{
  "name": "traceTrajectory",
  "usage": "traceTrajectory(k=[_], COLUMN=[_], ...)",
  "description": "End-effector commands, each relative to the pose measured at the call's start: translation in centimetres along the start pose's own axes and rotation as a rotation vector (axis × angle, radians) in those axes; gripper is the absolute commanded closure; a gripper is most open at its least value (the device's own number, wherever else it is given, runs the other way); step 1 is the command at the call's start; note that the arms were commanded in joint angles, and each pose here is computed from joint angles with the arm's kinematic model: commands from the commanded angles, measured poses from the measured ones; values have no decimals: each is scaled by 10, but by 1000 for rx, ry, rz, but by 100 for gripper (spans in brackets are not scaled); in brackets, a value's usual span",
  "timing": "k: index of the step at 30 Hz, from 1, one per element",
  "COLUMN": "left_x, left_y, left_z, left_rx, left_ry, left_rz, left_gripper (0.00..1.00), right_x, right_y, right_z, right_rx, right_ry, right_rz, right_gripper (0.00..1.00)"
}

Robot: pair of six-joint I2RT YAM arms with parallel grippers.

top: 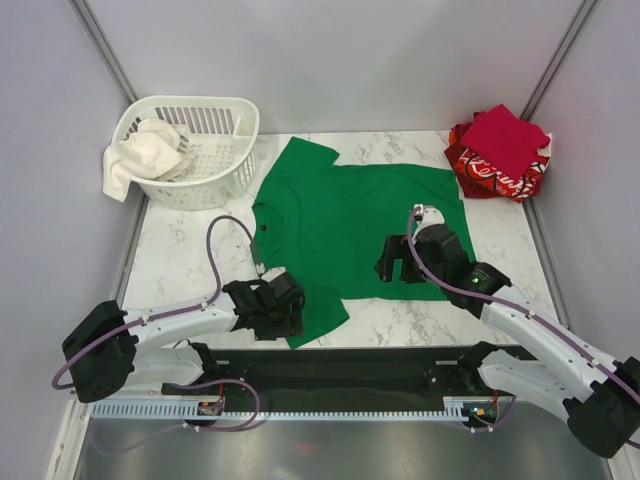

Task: Fold and stack the t-shirts
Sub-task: Fold the tshirt

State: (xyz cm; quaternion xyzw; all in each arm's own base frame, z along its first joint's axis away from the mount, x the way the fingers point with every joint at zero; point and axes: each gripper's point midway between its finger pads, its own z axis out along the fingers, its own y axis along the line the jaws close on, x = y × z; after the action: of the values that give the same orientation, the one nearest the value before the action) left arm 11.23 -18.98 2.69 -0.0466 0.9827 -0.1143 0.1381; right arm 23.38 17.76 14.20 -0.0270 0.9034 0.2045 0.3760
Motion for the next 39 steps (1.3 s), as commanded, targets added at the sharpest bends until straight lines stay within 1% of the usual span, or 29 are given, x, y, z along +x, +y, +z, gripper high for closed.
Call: traceTrajectory(k=[1, 3, 6, 10, 12, 14, 15, 16, 18, 19, 20, 21, 22, 24, 28, 29, 33, 34, 35, 36, 37, 39], left_x=[3, 8, 9, 8, 4, 2, 0, 0, -4, -5, -7, -9, -10, -14, -21, -23, -29, -30, -31, -32, -31, -32], left_y=[-5, -4, -4, -3, -5, -9, -12, -13, -16, -16, -16, -16, -16, -16, -9, 0, 5, 6, 6, 6, 7, 6], left_z=[7, 9, 12, 18, 19, 21, 22, 23, 25, 26, 26, 25, 25, 23, 17, 19, 19, 18, 18, 18, 18, 18], left_rx=[-17, -24, -29, -42, -36, -24, -18, -25, -34, -38, -42, -40, -41, -35, -20, -37, -17, -13, -10, -8, -2, 15], left_ry=[-21, -23, -25, -32, -51, -58, -64, -64, -74, -77, -85, -91, -98, -116, -162, -175, -204, -210, -217, -220, -224, -236], left_rz=[-61, -64, -68, -77, -86, -88, -85, -78, -72, -72, -67, -68, -67, -71, -94, -104, -118, -120, -119, -118, -115, -117], left_gripper=[28, 31, 33, 45, 47, 53, 56, 66, 71, 80, 83, 88, 98, 98, 98, 98, 98, 98, 98, 98, 98, 98], right_x=[-2, -1, -3, -6, -3, 1, 8, 9, 13, 13, 11, 14, 12, 12, 16, 17, 36, 35, 38, 50, 49, 67], right_y=[-12, -16, -19, -27, -30, -33, -38, -41, -57, -61, -67, -69, -69, -77, -113, -124, -164, -175, -182, -190, -202, -217], right_z=[-11, -15, -18, -21, -19, -18, -16, -17, -21, -24, -27, -30, -31, -34, -41, -42, -32, -30, -29, -24, -23, -19], right_rx=[57, 70, 85, 125, 137, 150, 169, 185, 243, 265, 291, 277, 267, 288, 465, 504, 631, 632, 637, 644, 619, 635], right_ry=[-26, -28, -38, -68, -68, -59, -49, -59, -97, -121, -161, -190, -218, -265, -305, -306, -232, -234, -226, -179, -181, -99], right_rz=[-1, -8, -7, 9, 16, 36, 41, 74, 111, 174, 214, 252, 318, 356, 396, 429, 556, 622, 652, 674, 771, 817], right_gripper=[2, 2, 2, 2, 2, 2, 2, 2, 2, 2, 2, 2, 2, 2, 2, 2, 2, 2, 2, 3, 3, 3])
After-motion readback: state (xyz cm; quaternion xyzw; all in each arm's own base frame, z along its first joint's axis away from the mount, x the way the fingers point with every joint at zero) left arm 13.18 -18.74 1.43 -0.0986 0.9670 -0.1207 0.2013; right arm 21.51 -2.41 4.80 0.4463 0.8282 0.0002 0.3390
